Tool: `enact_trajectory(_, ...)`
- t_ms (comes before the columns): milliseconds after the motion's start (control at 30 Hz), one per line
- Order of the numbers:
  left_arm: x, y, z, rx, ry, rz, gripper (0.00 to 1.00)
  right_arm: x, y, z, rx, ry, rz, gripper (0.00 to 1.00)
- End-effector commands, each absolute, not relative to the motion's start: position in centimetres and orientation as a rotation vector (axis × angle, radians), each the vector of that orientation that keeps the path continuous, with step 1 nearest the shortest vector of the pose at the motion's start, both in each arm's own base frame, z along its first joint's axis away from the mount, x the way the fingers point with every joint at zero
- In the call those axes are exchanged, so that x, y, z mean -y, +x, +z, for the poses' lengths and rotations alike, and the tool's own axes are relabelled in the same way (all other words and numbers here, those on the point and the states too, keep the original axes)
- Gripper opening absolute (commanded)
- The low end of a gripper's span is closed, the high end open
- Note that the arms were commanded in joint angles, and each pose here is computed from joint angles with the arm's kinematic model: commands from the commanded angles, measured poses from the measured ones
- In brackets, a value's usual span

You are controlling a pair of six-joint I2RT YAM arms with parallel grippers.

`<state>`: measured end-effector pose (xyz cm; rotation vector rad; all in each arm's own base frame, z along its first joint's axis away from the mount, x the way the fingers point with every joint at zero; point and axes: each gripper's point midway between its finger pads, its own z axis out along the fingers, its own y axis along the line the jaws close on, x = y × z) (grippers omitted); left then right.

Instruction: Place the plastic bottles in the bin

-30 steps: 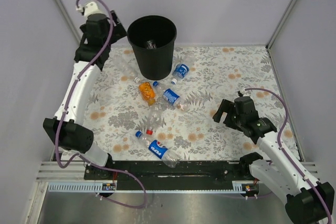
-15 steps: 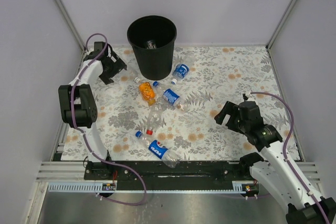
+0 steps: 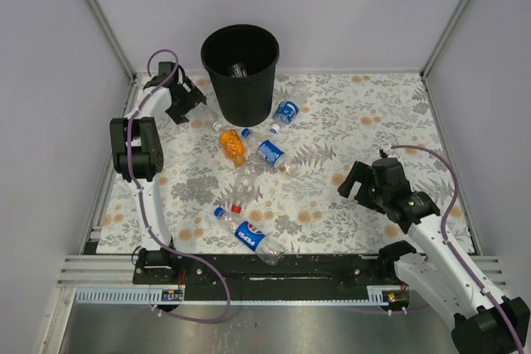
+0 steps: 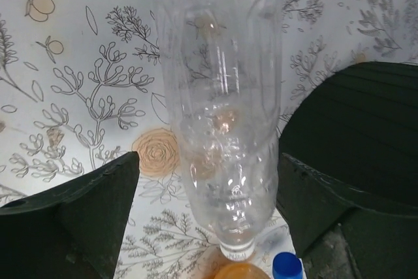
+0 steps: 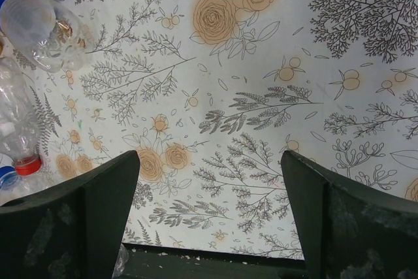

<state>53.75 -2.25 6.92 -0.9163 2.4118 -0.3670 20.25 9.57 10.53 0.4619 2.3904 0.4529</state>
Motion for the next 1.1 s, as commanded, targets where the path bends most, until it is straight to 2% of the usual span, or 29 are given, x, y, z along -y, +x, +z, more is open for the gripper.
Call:
enact_trajectory(0,2.2,55.8,6.8,-2.369,-0.913,-0.381,0.88,-10.1,21.4,11.7,-2.359,0.449,0.468,0.99)
enact_trajectory(67,2.0,55.6,6.0,-2.377,-0.93,-0.355,0.83,-10.2,21.5,11.6,-2.365,0.452,0.473,0.99)
enact_trajectory(200,1.0,54.7,5.3,-2.373,-0.992,-0.288,0.63,-10.3,21.5,12.2,-2.349,0.451,0.489,0.99)
enact_trajectory(300,0.4,53.6,6.4,-2.354,-1.003,-0.255,0.53,-10.1,21.2,12.6,-2.335,0.451,0.491,0.99)
enact_trajectory(433,-1.2,52.4,12.9,-2.221,-0.948,-0.192,0.52,-9.7,20.4,12.7,-2.324,0.459,0.487,0.99)
enact_trajectory(633,-2.1,50.5,29.6,-1.903,-0.75,-0.187,0.49,-9.6,19.4,12.4,-2.314,0.463,0.519,1.0)
enact_trajectory(800,0.9,48.7,40.9,-1.743,-0.54,-0.182,0.49,-9.6,19.2,12.3,-2.303,0.462,0.528,0.99)
enact_trajectory(967,5.7,48.6,46.5,-1.643,-0.376,-0.151,0.49,-9.7,19.4,12.5,-2.303,0.453,0.528,0.99)
enact_trajectory(1067,8.3,50.8,46.1,-1.648,-0.32,-0.149,0.5,-9.7,19.5,12.6,-2.308,0.451,0.525,0.99)
